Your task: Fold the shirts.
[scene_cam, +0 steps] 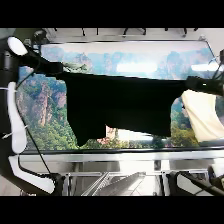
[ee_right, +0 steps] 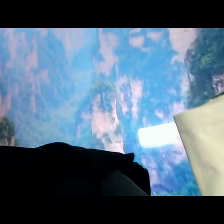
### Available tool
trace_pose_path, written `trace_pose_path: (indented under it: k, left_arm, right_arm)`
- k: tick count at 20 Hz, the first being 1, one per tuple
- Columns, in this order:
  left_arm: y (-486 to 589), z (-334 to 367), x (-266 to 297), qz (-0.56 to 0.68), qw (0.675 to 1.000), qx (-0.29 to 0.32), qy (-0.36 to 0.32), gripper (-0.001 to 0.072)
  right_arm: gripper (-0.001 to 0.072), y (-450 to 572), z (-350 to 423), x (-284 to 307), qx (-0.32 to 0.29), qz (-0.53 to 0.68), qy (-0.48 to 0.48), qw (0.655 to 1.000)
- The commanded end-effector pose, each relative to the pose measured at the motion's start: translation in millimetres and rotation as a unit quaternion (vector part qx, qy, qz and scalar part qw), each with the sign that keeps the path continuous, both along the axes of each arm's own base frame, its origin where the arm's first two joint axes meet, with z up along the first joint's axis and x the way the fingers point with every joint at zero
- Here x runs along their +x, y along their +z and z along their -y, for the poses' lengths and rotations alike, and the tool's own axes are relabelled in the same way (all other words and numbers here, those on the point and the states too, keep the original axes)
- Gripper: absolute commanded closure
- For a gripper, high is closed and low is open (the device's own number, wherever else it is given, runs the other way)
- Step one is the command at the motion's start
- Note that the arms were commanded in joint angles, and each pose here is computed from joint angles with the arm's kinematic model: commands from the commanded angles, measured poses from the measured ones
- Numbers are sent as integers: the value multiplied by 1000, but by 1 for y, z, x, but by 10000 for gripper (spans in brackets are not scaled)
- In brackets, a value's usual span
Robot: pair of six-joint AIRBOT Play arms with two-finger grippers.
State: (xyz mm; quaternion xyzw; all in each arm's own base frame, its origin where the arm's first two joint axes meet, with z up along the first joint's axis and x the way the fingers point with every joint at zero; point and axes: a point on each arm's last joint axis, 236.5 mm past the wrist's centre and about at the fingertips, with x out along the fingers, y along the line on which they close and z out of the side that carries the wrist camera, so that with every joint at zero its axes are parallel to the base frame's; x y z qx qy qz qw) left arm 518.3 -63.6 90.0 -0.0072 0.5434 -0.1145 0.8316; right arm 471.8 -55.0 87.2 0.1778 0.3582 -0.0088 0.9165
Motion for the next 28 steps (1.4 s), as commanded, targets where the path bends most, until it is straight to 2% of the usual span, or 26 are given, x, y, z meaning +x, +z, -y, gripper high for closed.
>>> trace_pose_path:
  k: [1, 3, 4, 11, 16, 20, 27, 28]
  left_arm:
    - [-52, -5, 14, -25, 1000, 16, 6, 694]
    - [-59, -18, 16, -22, 999, 44, 11, 694]
    - [-57, -20, 20, -12, 999, 50, 10, 693]
    - [-74, -34, 34, 15, 998, 63, 7, 694]
    - [-114, -39, 19, -20, 998, 60, 13, 694]
    - [-141, -13, 6, -38, 999, 11, -19, 693]
    - [-156, -17, -1, -51, 999, 9, -11, 693]
    - [-156, -17, -2, -54, 998, 9, -11, 693]
  right_arm:
    - [682, -31, 2, 52, 17, 51, -26, 998]
    - [682, -40, -14, 65, -45, 57, 40, 997]
    - [682, -43, -20, 70, -52, 56, 53, 996]
    - [682, -58, -22, 71, -15, 31, 37, 999]
    - [682, -106, -27, 37, 23, -89, 23, 996]
    - [682, -135, -36, 16, 38, -154, 36, 987]
    - [681, -156, -46, -1, 64, -205, 40, 976]
    - [660, -155, -48, -1, 68, -205, 41, 976]
